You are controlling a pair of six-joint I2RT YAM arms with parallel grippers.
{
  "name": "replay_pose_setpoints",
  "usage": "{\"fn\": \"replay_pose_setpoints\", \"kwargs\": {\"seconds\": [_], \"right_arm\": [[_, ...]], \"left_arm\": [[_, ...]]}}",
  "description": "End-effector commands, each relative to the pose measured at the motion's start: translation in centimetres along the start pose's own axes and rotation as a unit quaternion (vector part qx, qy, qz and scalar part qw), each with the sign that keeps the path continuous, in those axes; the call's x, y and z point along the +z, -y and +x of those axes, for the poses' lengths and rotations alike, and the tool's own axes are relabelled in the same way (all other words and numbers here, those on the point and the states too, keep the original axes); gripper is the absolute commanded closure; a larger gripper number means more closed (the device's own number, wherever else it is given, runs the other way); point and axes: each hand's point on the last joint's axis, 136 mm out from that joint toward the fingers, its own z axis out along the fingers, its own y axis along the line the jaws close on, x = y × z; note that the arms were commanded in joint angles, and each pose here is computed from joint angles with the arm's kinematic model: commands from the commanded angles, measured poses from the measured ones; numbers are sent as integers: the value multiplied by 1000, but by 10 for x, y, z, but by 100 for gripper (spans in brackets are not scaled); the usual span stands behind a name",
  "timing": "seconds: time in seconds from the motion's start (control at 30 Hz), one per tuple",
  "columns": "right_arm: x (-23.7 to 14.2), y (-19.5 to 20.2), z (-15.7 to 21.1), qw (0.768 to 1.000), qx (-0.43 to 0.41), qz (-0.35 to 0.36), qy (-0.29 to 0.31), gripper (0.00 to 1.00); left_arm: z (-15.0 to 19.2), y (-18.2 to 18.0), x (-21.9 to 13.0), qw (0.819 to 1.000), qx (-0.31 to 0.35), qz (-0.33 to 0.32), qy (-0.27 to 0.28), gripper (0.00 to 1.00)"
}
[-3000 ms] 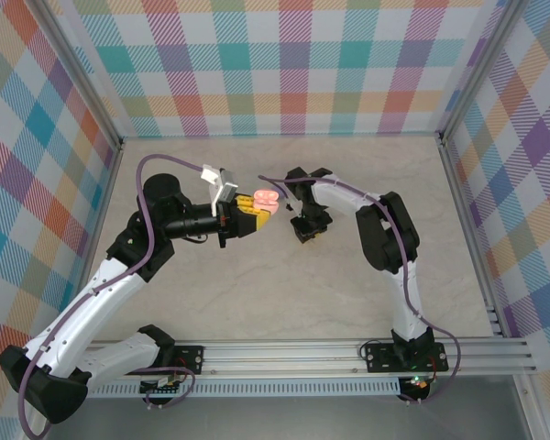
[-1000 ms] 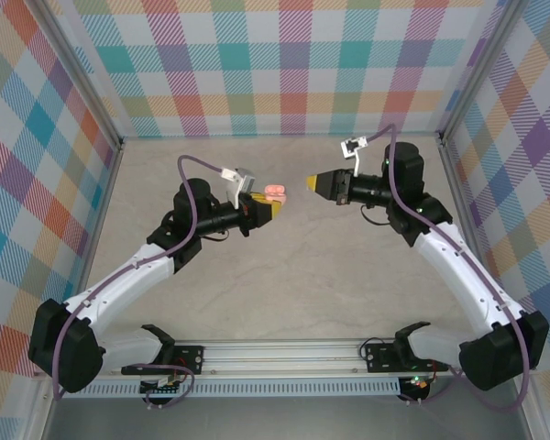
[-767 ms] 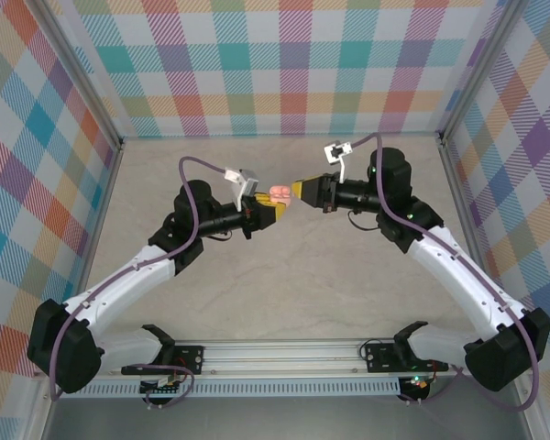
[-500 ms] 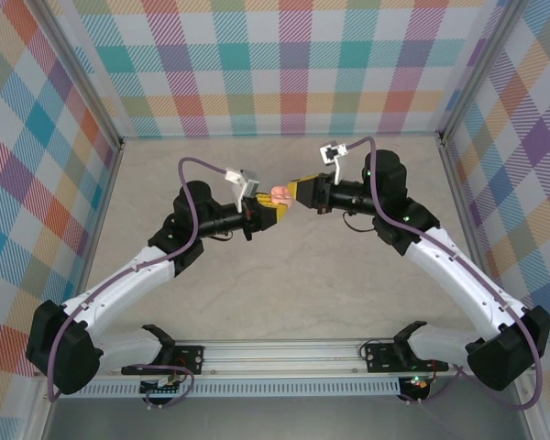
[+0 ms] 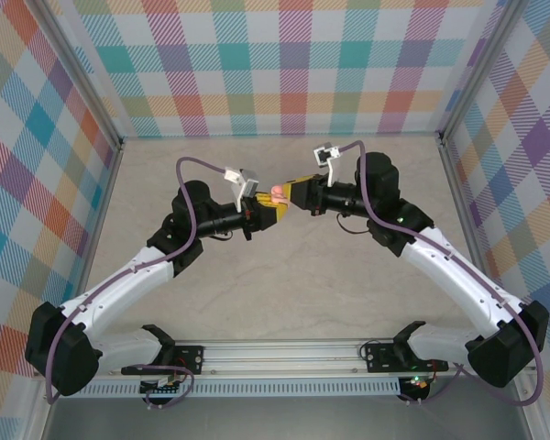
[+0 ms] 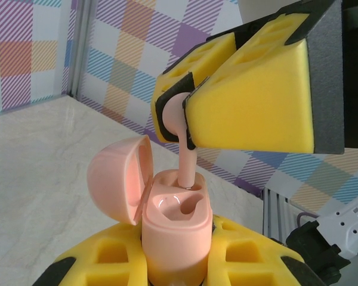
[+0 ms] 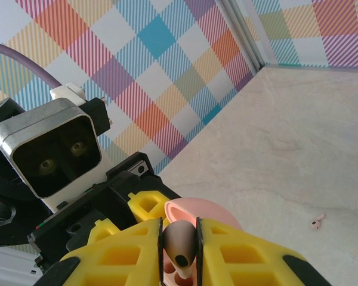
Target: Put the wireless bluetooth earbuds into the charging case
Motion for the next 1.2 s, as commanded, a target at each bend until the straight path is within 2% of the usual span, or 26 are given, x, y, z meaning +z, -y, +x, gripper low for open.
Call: {"fn": "replay_pose_setpoints", "kwargs": {"seconds": [0.0, 0.73, 1.17], "right_arm": [[-1, -12, -18, 999, -29, -12, 27, 80], [3, -12, -13, 1000, -17, -9, 21, 81], [5, -3, -3, 1000, -9, 11, 0, 81]], "left_arm": [[-26, 18, -6, 999, 17, 17, 31, 100], [-32, 10, -7, 999, 12, -7, 52, 100], [-41, 18, -14, 997, 32, 0, 73, 100]]}}
